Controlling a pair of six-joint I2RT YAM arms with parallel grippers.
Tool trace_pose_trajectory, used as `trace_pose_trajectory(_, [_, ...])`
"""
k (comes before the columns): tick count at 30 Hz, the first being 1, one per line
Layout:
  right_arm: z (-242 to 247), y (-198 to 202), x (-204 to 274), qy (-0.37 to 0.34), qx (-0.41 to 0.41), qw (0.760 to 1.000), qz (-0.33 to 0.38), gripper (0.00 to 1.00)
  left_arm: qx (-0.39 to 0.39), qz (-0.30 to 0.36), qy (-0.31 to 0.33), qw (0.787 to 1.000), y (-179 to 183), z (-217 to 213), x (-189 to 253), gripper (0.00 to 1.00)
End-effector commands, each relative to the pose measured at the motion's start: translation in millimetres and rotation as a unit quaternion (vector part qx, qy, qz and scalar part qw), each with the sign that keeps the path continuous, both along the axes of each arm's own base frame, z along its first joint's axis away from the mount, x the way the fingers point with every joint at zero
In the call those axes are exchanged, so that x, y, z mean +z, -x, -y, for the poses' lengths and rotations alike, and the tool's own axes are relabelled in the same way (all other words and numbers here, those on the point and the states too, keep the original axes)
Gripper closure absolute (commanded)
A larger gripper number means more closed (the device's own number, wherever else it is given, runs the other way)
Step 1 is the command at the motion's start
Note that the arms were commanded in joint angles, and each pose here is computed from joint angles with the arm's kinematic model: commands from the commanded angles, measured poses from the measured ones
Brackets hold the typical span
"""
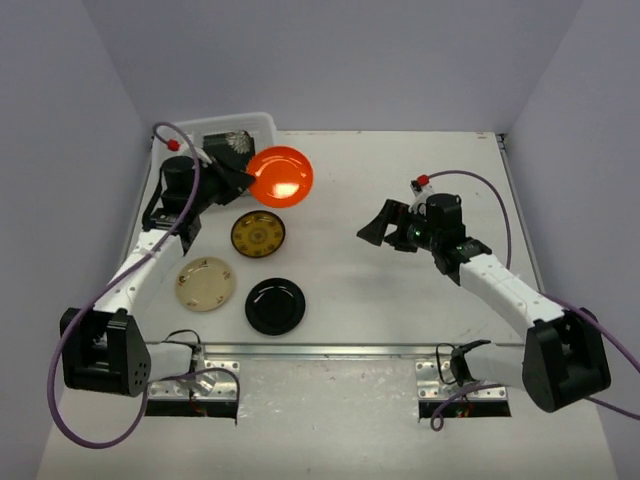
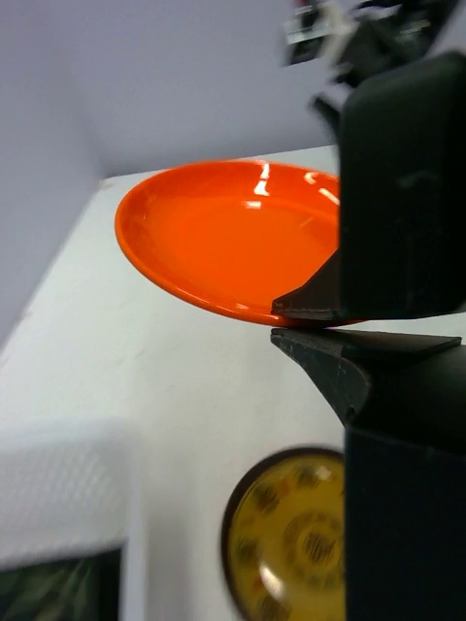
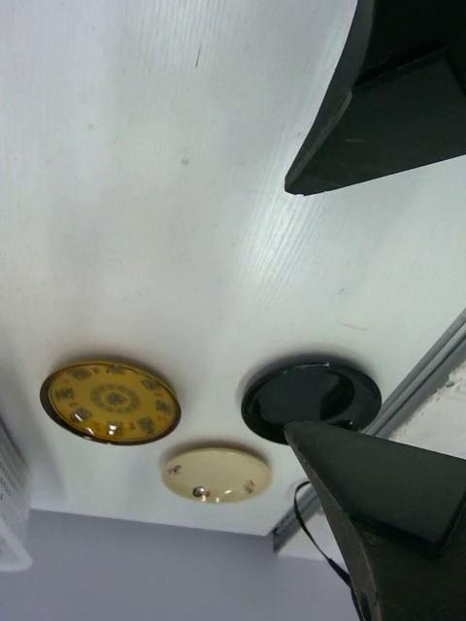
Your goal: Place the plates into the plastic bin on the countertop
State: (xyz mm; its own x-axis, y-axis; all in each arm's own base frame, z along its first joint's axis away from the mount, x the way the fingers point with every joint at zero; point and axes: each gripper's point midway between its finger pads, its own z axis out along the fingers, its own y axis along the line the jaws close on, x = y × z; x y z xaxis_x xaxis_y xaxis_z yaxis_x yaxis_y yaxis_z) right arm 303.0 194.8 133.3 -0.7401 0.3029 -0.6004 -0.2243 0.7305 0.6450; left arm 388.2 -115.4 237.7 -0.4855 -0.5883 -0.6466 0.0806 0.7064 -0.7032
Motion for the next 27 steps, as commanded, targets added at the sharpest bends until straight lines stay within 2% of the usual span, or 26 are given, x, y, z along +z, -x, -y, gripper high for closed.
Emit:
trace_pose_trajectory(1, [22.3, 15.7, -2.9, 0.056, -0.007, 0.998, 0.014, 0.01, 0.253, 0.011, 0.001, 0.968, -47.7, -126.6, 24.3, 1.00])
trace_pose_trajectory(3, [22.7, 27.2, -4.3, 0.052, 0.003, 0.999, 0.015, 0.01, 0.326, 0.008, -0.011, 0.945, -61.7, -169.0, 31.9, 1.00])
trace_pose_trajectory(5, [21.4, 36.8, -4.2, 0.043, 0.014, 0.999, 0.019, 0.01, 0.357, -0.023, -0.021, 0.933, -85.5, -194.2, 11.8, 1.00])
trace_pose_trajectory(7, [20.4, 43.7, -3.7, 0.035, 0.023, 0.999, 0.026, 0.01, 0.347, -0.039, -0.035, 0.936, -112.9, -206.4, -1.7, 1.00])
trace_pose_trajectory(9, [18.5, 53.6, -5.2, 0.031, 0.040, 0.998, 0.028, 0.01, 0.333, -0.037, -0.049, 0.941, -141.8, -216.3, 5.2, 1.00])
trace_pose_trajectory(10, [18.6, 56.9, -8.1, 0.030, 0.044, 0.998, 0.024, 0.01, 0.319, -0.061, -0.060, 0.944, -151.7, -218.5, -15.6, 1.00])
trace_pose_trajectory(13, [15.6, 64.9, -11.3, 0.024, 0.062, 0.997, 0.027, 0.01, 0.298, -0.071, -0.072, 0.949, -181.9, -222.0, -28.0, 1.00])
trace_pose_trajectory(17, [5.6, 72.9, -17.1, 0.003, 0.092, 0.996, 0.011, 0.01, 0.278, -0.101, -0.069, 0.953, -194.1, -219.4, -58.0, 1.00])
trace_pose_trajectory(20, [-2.5, 76.5, -24.9, -0.005, 0.108, 0.994, -0.007, 0.01, 0.266, -0.112, -0.062, 0.955, -199.6, -215.3, -71.2, 0.96])
trace_pose_trajectory(21, [-6.9, 77.6, -26.0, -0.010, 0.115, 0.993, -0.009, 0.01, 0.263, -0.119, -0.060, 0.956, -200.5, -214.2, -77.3, 0.91])
trace_pose_trajectory(22, [-12.6, 79.2, -27.0, -0.018, 0.123, 0.992, -0.012, 0.01, 0.260, -0.122, -0.057, 0.956, -200.7, -212.8, -80.1, 0.79])
trace_pose_trajectory(27, [-49.8, 89.4, -52.8, -0.019, 0.172, 0.984, -0.054, 0.01, 0.259, -0.122, -0.054, 0.957, -197.9, -211.7, -76.9, 0.12])
